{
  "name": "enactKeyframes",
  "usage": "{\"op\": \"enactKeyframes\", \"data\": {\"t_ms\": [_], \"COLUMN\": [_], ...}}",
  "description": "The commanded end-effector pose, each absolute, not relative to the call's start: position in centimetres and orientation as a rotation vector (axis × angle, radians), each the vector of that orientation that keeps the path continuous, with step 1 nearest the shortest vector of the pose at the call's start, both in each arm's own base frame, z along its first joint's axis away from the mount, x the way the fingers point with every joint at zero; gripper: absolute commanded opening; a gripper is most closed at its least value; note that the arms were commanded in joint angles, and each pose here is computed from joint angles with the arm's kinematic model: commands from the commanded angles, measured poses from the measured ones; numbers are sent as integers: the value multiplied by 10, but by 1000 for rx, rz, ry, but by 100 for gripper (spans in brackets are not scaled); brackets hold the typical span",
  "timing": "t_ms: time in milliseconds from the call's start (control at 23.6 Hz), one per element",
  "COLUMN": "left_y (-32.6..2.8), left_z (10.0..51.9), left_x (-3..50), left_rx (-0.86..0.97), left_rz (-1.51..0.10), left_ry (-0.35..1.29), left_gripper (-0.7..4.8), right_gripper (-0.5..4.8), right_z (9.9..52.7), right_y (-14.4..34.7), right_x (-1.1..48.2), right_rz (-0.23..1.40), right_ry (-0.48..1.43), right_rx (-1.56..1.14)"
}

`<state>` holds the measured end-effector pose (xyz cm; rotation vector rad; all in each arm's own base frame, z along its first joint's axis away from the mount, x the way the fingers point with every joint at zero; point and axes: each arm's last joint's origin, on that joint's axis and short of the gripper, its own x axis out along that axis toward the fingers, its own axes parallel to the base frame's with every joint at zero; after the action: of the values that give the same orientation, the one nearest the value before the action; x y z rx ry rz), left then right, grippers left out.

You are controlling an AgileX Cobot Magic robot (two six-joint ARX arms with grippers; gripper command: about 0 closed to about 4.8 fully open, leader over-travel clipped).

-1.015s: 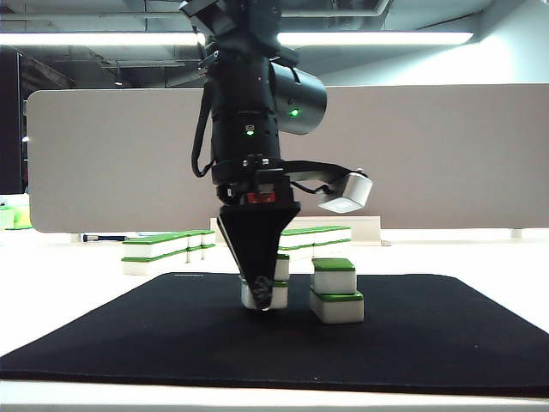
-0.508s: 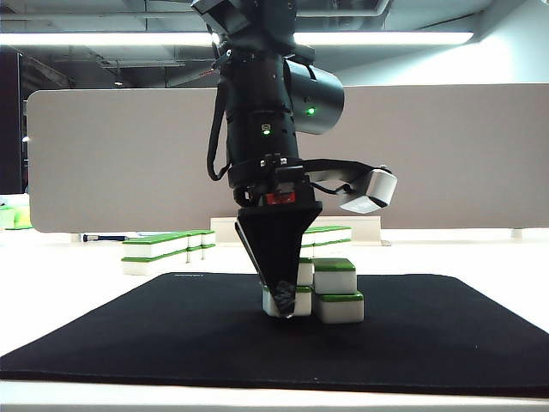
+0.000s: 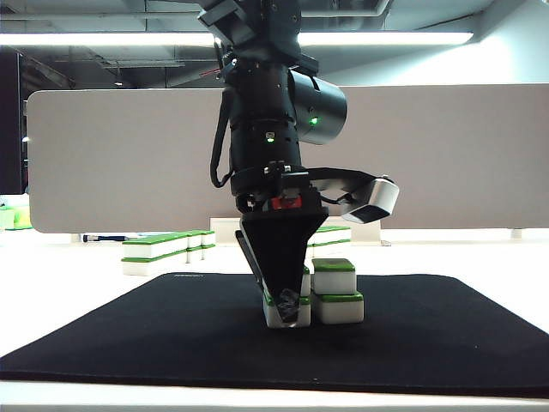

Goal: Take a mahjong tile from the mahjong wall and then place it on the table close to you.

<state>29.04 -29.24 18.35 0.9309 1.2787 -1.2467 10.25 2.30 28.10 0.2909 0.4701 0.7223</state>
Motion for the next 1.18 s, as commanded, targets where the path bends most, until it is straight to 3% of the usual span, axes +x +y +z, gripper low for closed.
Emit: {"op": "enactKeyframes", "data": {"t_ms": [42,127,169,211,1184], "left_y": [-294,-293,-292,-291,-265], "left_z": [170,171,171,173,242], "left_x": [290,291,292,292,274], "left_rx": [941,964,992,1009,1049], "left_rz": [-1235,-1204,-1136,-1110,-1007], "left_ry": [1313,1314,1321,1326,1416], "left_gripper": [311,330,405,414,402], "right_gripper": [-1,-1,-1,-1,-1], "right_z": [283,283,283,283,283], "right_y": [23,23,23,23,23], "right_x": [103,103,103,103,103], "right_rz": [728,728,728,728,728], "right_ry": [450,450,450,450,451], "right_rx": [282,282,282,282,283]}}
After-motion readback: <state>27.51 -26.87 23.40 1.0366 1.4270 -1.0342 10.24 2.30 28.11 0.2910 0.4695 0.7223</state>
